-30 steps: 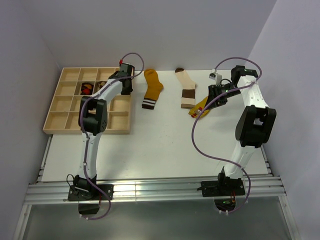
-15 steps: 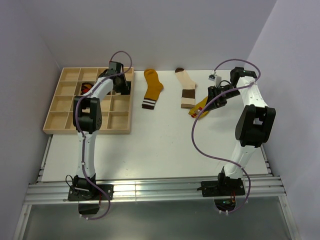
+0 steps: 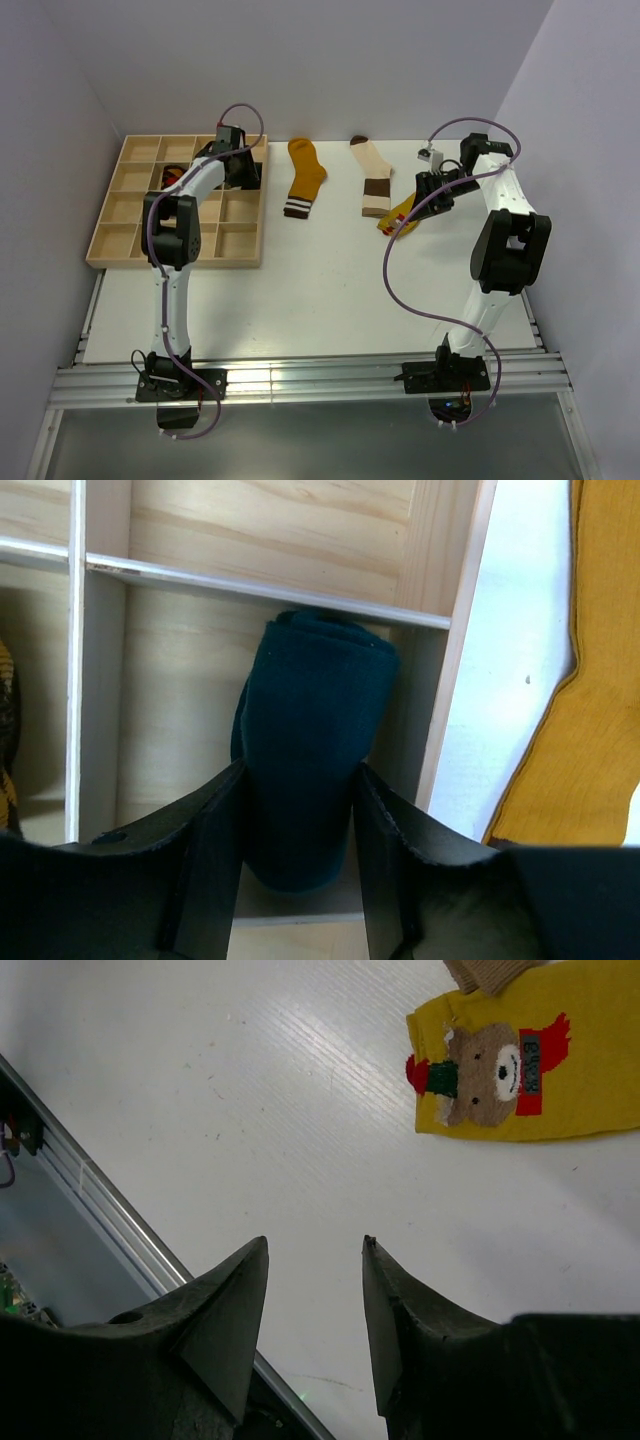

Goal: Roll the socks
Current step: Place the sock in the storage box, then reset both arms

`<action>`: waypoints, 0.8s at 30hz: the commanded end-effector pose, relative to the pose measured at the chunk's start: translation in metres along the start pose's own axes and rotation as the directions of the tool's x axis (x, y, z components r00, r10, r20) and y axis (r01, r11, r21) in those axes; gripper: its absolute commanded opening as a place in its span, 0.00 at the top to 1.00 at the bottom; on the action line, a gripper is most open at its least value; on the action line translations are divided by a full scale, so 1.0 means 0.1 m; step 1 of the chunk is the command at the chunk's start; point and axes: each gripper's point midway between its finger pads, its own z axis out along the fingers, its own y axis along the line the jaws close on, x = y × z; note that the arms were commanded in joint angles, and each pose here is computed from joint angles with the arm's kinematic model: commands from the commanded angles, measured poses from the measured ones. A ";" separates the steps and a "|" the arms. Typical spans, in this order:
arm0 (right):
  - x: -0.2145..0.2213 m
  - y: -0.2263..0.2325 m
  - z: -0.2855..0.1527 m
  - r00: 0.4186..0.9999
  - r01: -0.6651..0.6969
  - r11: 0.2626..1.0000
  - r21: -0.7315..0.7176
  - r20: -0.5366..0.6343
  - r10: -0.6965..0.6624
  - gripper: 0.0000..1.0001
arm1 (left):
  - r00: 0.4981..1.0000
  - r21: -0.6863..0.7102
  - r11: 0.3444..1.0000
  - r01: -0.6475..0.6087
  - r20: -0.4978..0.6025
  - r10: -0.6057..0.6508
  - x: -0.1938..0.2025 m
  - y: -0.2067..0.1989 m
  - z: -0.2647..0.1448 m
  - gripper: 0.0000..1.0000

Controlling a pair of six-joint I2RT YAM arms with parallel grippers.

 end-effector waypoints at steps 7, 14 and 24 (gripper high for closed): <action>-0.11 0.00 -0.01 0.999 0.025 0.999 0.020 0.041 -0.026 0.49 | 0.986 0.031 0.999 -0.033 0.162 0.028 -0.58 -0.20 -0.72 0.47; -0.21 0.03 -0.09 0.994 0.049 0.997 0.057 0.095 -0.054 0.47 | 0.972 0.059 0.997 -0.043 0.233 0.028 -0.82 -0.31 -1.10 0.45; -0.54 0.27 -0.50 0.920 0.136 0.965 0.224 0.332 -0.207 0.39 | 0.919 0.226 0.965 -0.131 0.392 0.033 -0.62 -1.01 -2.27 0.40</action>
